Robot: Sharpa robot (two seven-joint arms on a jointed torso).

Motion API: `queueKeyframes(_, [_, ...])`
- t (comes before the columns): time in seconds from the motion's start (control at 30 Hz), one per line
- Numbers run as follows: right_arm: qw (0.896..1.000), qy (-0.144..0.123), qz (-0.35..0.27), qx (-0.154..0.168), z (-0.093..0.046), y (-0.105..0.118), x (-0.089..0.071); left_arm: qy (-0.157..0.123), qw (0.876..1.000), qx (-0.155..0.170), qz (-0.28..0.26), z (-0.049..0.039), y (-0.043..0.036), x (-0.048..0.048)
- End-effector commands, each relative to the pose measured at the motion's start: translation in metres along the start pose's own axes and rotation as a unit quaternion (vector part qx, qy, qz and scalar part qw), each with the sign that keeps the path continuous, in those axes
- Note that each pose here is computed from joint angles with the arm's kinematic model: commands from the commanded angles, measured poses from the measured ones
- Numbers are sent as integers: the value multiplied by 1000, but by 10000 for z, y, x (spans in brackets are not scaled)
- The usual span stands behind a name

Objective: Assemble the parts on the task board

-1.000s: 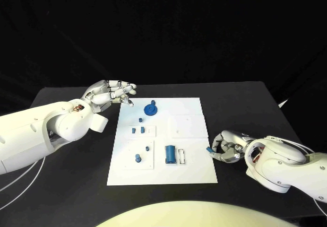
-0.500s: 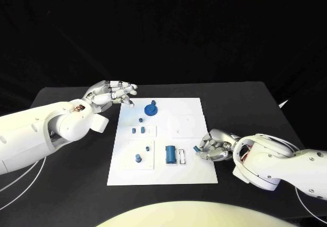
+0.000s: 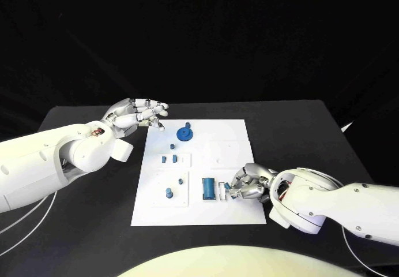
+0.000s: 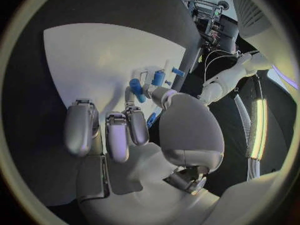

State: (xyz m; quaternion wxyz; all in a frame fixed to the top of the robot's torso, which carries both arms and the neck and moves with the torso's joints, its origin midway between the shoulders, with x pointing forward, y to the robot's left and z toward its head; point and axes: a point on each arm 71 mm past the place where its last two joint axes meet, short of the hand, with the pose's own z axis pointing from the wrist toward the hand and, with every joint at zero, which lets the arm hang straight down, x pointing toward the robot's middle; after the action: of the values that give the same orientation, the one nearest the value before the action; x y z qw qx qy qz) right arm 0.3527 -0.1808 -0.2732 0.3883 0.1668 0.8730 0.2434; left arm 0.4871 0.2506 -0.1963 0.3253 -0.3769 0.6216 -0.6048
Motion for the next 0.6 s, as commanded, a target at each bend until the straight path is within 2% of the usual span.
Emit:
queueKeyframes(0.03, [1000, 10, 10, -2, 26, 26, 43, 10, 1000, 3, -6, 4, -6, 28])
queueKeyframes(0.6, [1000, 21, 11, -6, 115, 71, 139, 15, 1000, -4, -12, -13, 0, 21])
